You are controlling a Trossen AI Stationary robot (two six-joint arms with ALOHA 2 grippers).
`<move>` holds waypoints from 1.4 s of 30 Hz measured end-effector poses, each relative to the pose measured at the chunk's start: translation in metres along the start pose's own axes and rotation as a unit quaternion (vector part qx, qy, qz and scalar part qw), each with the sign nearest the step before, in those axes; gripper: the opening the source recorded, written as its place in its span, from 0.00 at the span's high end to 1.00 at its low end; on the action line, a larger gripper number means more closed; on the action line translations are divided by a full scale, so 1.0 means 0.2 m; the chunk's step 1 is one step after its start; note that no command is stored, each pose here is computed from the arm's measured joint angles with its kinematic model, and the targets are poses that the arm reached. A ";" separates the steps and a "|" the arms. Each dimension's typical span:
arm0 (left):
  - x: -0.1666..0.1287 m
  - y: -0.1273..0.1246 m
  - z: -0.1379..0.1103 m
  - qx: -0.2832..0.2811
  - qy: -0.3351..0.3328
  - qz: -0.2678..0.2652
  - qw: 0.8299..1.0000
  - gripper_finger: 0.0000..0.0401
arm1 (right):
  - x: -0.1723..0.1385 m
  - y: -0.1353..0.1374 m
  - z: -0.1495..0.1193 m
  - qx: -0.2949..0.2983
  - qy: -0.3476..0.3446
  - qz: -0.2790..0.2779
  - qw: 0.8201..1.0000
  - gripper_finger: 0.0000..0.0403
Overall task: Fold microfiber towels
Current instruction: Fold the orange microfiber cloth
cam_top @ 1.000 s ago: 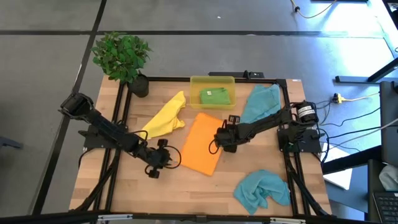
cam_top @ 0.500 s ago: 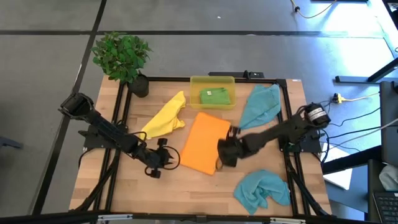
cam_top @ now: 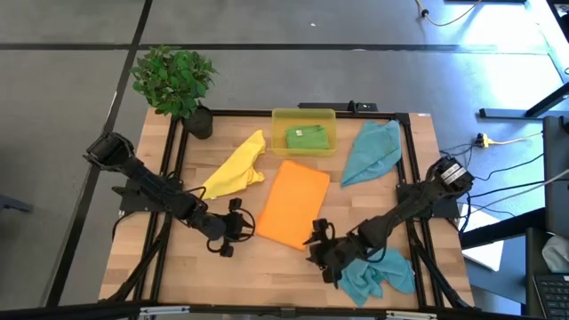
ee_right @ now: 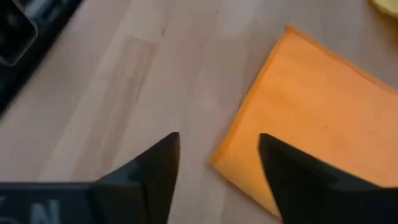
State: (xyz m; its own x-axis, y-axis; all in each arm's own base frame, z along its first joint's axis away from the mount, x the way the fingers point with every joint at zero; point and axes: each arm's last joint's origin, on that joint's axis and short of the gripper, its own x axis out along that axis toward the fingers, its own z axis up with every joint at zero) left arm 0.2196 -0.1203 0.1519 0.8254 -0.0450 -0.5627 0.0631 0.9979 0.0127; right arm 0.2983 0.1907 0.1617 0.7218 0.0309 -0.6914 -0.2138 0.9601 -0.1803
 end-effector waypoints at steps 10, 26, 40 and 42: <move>0.00 0.00 0.00 -0.002 -0.001 0.002 1.000 0.77 | 0.12 0.05 -0.10 -0.126 0.040 -0.053 0.990 0.35; 0.00 0.00 0.00 -0.004 -0.004 0.013 1.000 0.77 | 0.22 0.06 -0.16 -0.139 0.052 -0.068 0.987 0.49; 0.00 0.00 0.00 -0.004 -0.004 0.013 1.000 0.77 | 0.23 0.05 -0.16 -0.156 0.052 -0.068 0.984 0.64; 0.00 0.00 0.00 -0.004 -0.004 0.013 1.000 0.77 | 0.23 0.04 -0.16 -0.156 0.053 -0.068 0.984 0.70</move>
State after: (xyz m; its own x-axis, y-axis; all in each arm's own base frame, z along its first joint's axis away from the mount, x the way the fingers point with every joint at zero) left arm 0.2198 -0.1196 0.1521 0.8316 -0.0186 -0.5551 0.0364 0.9991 0.0211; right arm 0.3084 0.1917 0.1053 0.6883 -0.1374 -0.7123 -0.3241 0.8203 -0.4713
